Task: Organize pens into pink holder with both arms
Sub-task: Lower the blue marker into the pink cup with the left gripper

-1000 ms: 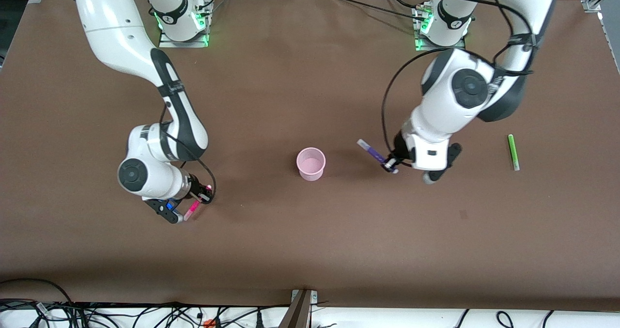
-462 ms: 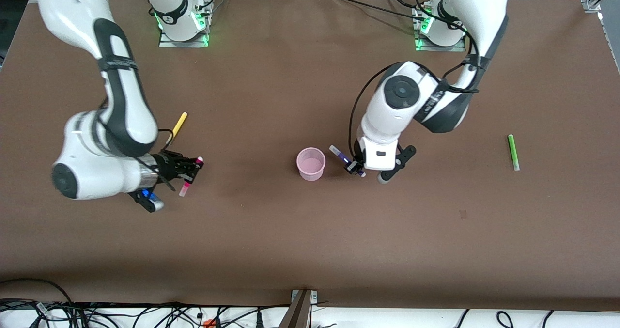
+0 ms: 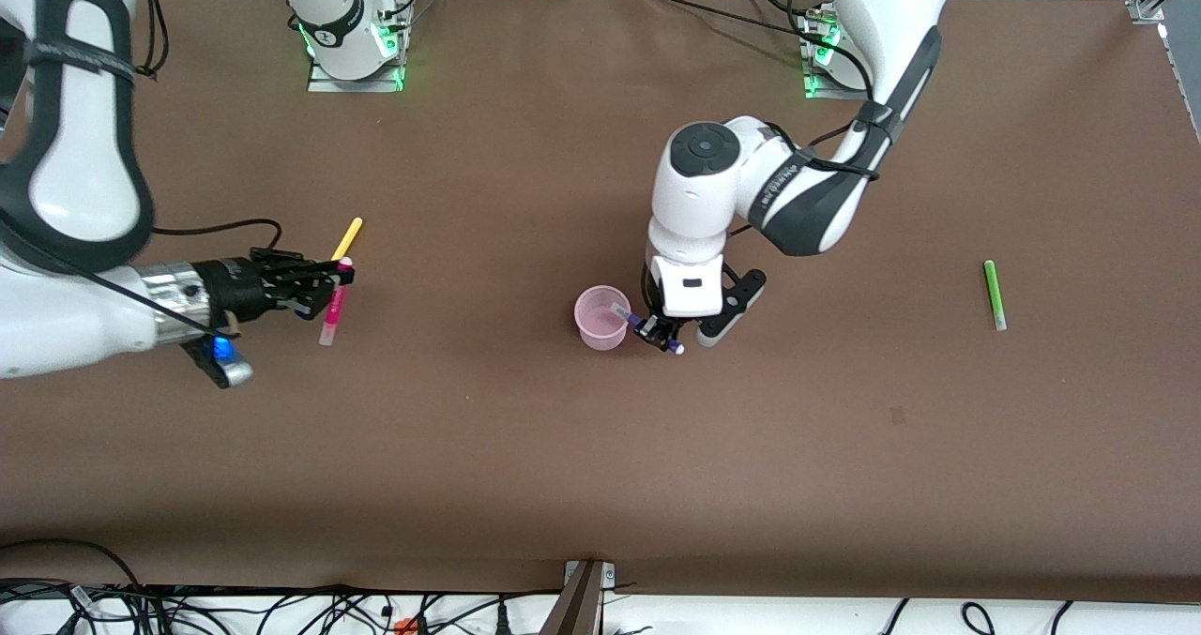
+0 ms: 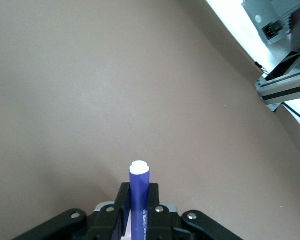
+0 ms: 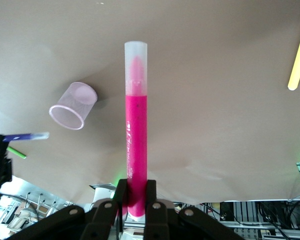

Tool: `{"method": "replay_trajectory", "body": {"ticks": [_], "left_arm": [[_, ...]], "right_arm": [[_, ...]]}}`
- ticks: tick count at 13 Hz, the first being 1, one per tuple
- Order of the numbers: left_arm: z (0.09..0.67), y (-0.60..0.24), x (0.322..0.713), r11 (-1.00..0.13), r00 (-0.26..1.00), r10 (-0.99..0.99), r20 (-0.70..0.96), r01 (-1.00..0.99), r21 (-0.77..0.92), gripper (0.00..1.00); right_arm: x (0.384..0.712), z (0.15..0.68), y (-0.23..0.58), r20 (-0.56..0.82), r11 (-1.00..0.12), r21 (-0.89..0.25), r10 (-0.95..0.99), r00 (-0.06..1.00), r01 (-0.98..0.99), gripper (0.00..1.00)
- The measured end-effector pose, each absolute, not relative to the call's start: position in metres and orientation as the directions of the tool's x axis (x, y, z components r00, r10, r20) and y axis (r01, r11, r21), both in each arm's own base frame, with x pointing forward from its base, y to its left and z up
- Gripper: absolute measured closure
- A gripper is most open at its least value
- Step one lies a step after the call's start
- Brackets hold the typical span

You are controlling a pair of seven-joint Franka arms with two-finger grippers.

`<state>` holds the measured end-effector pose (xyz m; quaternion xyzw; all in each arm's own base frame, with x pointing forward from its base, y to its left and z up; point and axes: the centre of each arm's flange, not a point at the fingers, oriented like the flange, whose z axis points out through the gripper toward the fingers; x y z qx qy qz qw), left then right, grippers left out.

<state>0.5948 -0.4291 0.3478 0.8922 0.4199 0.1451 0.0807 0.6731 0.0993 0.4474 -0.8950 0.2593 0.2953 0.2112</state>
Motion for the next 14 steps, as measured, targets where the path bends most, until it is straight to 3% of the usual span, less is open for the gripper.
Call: {"method": "replay_trajectory", "body": {"ticks": [5, 14], "left_arm": [[0.316, -0.47, 0.565, -0.658, 0.575, 0.751, 0.326, 0.698, 0.284, 0.82], [0.291, -0.487, 0.547, -0.703, 0.597, 0.7, 0.393, 0.673, 0.23, 0.82]], "right_arm": [[0.674, 0.454, 0.116, -0.698, -0.723, -0.309, -0.269, 0.664, -0.618, 0.83], [0.675, 0.44, 0.117, -0.753, -0.681, -0.308, -0.252, 0.608, -0.664, 0.83]]}}
